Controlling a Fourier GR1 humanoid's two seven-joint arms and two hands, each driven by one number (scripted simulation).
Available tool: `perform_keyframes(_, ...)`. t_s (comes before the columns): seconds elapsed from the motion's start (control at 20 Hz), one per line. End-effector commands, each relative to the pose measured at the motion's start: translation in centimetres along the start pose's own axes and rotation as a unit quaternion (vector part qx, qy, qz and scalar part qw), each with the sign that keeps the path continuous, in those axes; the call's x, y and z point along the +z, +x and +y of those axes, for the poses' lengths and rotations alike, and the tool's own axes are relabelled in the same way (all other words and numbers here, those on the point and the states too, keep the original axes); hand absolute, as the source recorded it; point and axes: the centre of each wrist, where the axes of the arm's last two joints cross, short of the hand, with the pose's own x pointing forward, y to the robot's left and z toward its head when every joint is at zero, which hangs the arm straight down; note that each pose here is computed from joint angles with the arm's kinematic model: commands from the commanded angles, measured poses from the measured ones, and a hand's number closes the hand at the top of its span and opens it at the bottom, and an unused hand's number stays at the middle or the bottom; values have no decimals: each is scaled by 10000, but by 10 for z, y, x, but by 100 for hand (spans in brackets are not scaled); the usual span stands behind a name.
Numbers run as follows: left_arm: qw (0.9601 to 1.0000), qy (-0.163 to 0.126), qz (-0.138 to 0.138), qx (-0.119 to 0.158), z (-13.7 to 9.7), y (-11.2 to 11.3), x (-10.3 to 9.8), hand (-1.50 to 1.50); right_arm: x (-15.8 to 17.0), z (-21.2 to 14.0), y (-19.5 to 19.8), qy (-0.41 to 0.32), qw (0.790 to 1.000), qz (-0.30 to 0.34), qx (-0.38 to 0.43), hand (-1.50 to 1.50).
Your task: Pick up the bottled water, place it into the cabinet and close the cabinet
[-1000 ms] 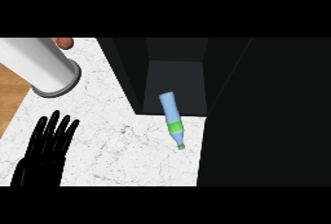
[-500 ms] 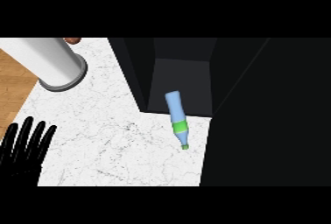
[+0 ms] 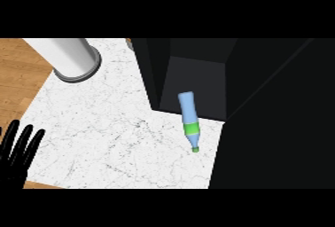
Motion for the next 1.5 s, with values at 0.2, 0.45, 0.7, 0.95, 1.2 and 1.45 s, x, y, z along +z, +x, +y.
perform_keyframes(0.2,9994,-323,84,-13,5,12,-5,-150,-25,14,8,1254,9921,-79,-23,150)
perform_keyframes(0.45,9989,-440,145,35,6,12,-7,-150,-29,-1,12,1724,9821,170,745,-150)
perform_keyframes(0.7,9990,-425,151,-12,13,14,-8,-150,-37,-8,18,1937,9755,-23,1042,150)
perform_keyframes(0.95,9991,-411,119,0,16,16,-8,-150,-47,-11,14,2006,9727,109,1166,150)
perform_keyframes(1.2,9988,-475,108,-88,20,22,-12,-150,-55,-16,16,2113,9673,126,1395,150)
perform_keyframes(1.45,9986,-502,118,-73,21,25,-14,-150,-60,-17,14,2058,9706,74,1243,150)
